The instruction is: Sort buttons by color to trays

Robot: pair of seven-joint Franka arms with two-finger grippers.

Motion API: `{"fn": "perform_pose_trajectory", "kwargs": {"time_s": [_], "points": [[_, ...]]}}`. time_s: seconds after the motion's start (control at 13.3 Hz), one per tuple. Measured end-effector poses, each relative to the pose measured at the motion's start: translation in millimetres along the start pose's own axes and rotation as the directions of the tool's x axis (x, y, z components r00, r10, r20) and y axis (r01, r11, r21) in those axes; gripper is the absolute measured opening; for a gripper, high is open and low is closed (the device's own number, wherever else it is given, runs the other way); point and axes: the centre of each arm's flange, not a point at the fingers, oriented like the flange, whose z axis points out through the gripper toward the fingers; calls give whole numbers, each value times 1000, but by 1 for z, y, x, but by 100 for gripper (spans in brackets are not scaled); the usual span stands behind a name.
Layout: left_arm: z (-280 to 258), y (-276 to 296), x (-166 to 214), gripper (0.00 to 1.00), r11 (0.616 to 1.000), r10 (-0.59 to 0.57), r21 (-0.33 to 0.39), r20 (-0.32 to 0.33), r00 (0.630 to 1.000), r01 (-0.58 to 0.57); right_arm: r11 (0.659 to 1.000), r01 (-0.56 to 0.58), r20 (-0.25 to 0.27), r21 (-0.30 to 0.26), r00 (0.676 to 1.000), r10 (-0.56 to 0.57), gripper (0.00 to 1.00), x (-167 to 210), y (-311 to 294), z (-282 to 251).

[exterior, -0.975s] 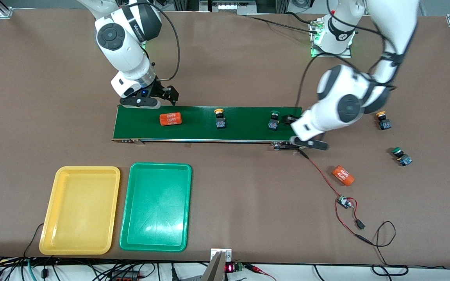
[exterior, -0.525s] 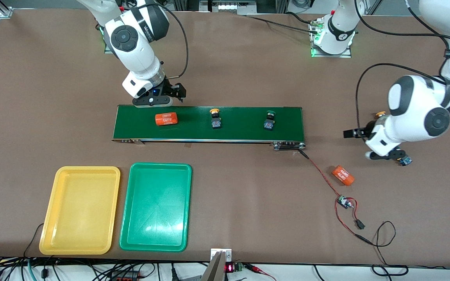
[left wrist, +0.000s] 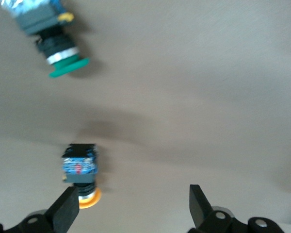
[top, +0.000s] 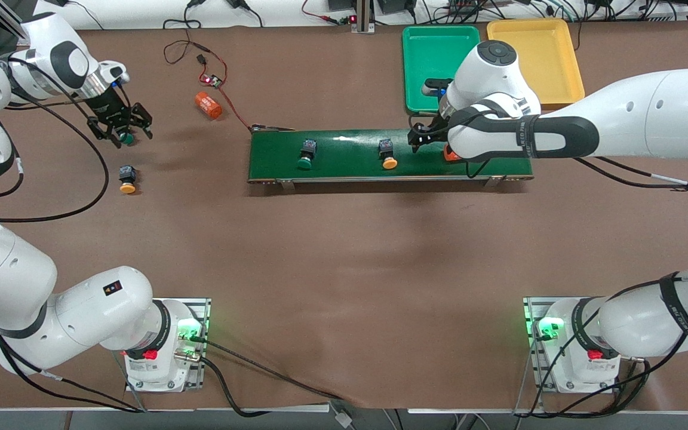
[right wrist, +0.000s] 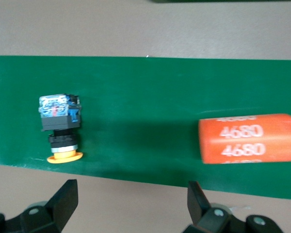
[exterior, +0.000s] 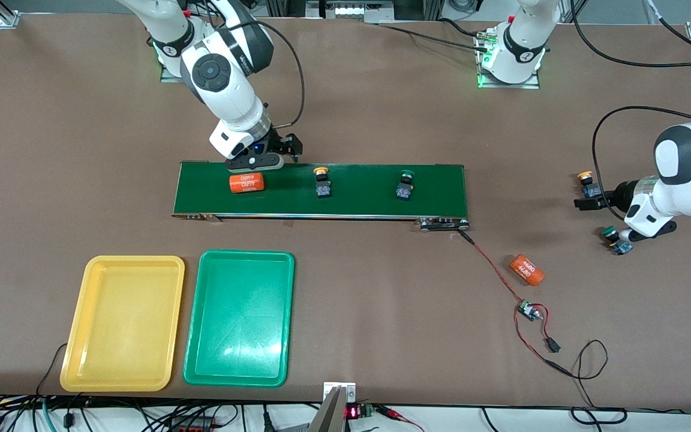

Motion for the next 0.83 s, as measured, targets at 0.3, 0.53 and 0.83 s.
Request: {"fn": "perform_pose_trajectory", "kwargs": {"time_s": [0.3, 0.53, 0.83], "points": [[36, -30, -18, 100, 1000, 5, -7, 78, 997, -4, 1000, 27, 11, -16, 1000, -27, 100, 3, -5, 14], [58, -40, -28, 100, 999, 23, 29, 96, 995, -26, 999, -1, 20, -32, 1000, 2, 100, 3, -2, 18], [74, -41, -31, 100, 994, 69, 81, 42, 997, -72, 993, -43, 30, -106, 998, 47, 100, 10, -2, 8]]}}
